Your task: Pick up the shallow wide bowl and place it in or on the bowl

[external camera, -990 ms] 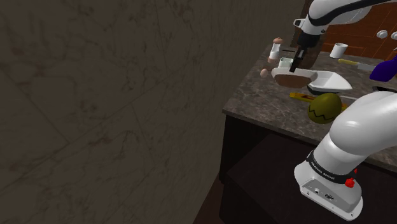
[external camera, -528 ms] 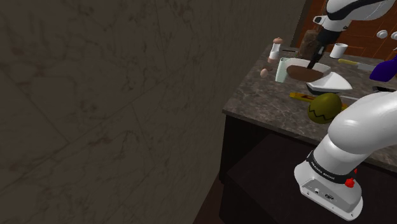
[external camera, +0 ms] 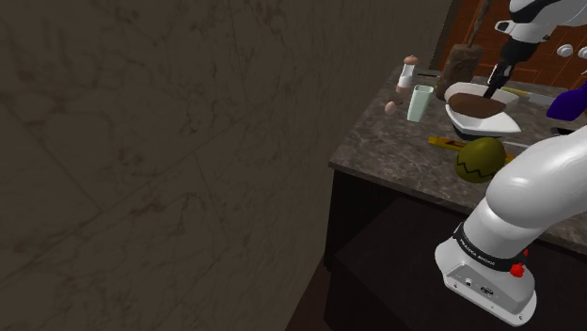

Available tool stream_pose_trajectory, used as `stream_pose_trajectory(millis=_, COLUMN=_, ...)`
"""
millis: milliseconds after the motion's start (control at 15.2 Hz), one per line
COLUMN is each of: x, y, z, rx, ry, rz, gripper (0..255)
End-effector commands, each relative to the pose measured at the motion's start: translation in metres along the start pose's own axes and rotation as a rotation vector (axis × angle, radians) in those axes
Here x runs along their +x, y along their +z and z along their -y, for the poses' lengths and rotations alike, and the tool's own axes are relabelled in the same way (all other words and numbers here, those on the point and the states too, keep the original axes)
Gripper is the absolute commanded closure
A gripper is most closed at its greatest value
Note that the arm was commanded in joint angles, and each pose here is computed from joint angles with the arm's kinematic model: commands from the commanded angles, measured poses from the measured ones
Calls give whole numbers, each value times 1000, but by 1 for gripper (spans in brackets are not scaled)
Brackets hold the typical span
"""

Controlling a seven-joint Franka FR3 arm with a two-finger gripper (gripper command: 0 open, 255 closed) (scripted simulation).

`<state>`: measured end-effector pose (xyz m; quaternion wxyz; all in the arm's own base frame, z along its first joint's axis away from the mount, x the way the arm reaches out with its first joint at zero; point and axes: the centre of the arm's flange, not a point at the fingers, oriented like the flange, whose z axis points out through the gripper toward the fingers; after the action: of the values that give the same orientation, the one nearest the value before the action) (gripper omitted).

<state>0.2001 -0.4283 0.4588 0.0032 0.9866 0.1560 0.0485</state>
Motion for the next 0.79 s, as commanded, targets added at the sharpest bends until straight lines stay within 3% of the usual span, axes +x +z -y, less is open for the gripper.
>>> stream_pose_trajectory(millis=0, x=-21, y=-8, z=-18, rx=-1, ry=-2, rz=0, gripper=255)
stream_pose_trajectory(millis=726, x=-33, y=44, z=-23, rx=-1, ry=-2, rz=0, gripper=255)
